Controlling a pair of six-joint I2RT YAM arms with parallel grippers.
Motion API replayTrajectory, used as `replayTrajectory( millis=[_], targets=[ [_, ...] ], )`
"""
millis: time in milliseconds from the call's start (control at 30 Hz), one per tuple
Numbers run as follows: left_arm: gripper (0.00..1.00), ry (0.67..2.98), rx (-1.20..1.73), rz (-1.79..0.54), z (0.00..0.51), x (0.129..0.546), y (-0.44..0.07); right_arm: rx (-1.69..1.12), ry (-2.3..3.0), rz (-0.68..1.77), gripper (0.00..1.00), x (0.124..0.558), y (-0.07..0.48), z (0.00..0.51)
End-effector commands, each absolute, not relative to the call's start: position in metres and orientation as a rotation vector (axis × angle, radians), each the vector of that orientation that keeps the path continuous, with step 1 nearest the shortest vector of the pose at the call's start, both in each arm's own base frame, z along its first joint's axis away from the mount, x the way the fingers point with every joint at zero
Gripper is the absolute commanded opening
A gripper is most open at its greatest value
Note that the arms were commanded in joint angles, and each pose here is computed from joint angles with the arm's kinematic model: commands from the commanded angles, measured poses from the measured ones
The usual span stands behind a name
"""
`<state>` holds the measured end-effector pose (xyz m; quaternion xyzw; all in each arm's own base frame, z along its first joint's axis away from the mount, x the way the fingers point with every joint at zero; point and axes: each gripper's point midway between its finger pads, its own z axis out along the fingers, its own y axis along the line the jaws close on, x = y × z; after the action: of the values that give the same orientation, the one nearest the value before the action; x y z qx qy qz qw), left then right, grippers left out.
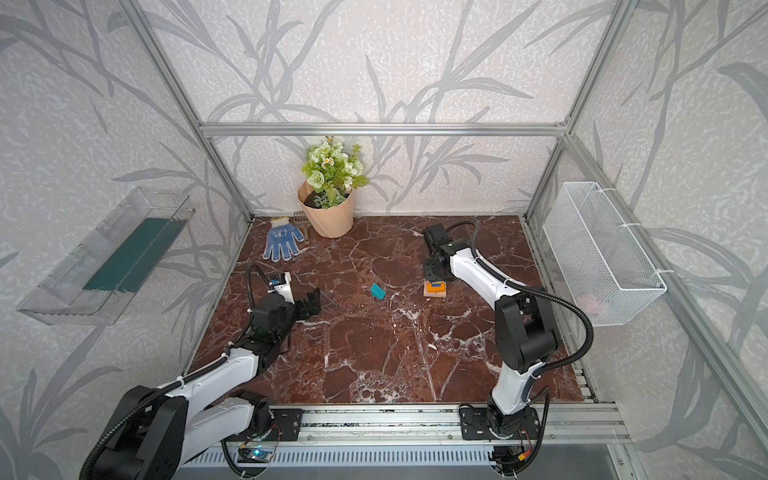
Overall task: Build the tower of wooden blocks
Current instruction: 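Lower the lime-green cube with the right gripper onto the yellow cube, then open the right gripper to release the lime-green cube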
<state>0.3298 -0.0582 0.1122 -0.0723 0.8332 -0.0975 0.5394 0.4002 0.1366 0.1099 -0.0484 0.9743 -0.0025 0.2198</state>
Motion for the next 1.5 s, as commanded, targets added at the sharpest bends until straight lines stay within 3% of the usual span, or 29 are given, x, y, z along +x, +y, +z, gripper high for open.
replayTrajectory(
  millis=[0,333,700,833,1100,1467],
  targets=[
    [0.99,1.953,-0.162,-0.233,0.1240,0.3361,-0.0596,-0.129,2.711,0.008,0.14,0.4012,0.1381,0.1118],
    [0.99,1.956,-0.162,-0.232,0.1230,0.3360,-0.0593,-0.109,2.716,-0.014,0.18,0.3993,0.1344,0.1121],
    [0.99,1.957,-0.160,-0.234,0.1230,0.3361,-0.0599,-0.087,2.720,-0.025,0.45,0.3987,0.1324,0.1130],
    [1.00,1.957,-0.160,-0.234,0.1231,0.3363,-0.0599,-0.079,2.717,-0.019,0.51,0.3983,0.1325,0.1148],
    [0.99,1.957,-0.159,-0.235,0.1232,0.3365,-0.0603,-0.067,2.718,-0.003,0.53,0.3970,0.1337,0.1139],
    [0.99,1.958,-0.157,-0.237,0.1232,0.3367,-0.0608,-0.037,2.728,-0.021,0.43,0.3966,0.1312,0.1109]
  ],
)
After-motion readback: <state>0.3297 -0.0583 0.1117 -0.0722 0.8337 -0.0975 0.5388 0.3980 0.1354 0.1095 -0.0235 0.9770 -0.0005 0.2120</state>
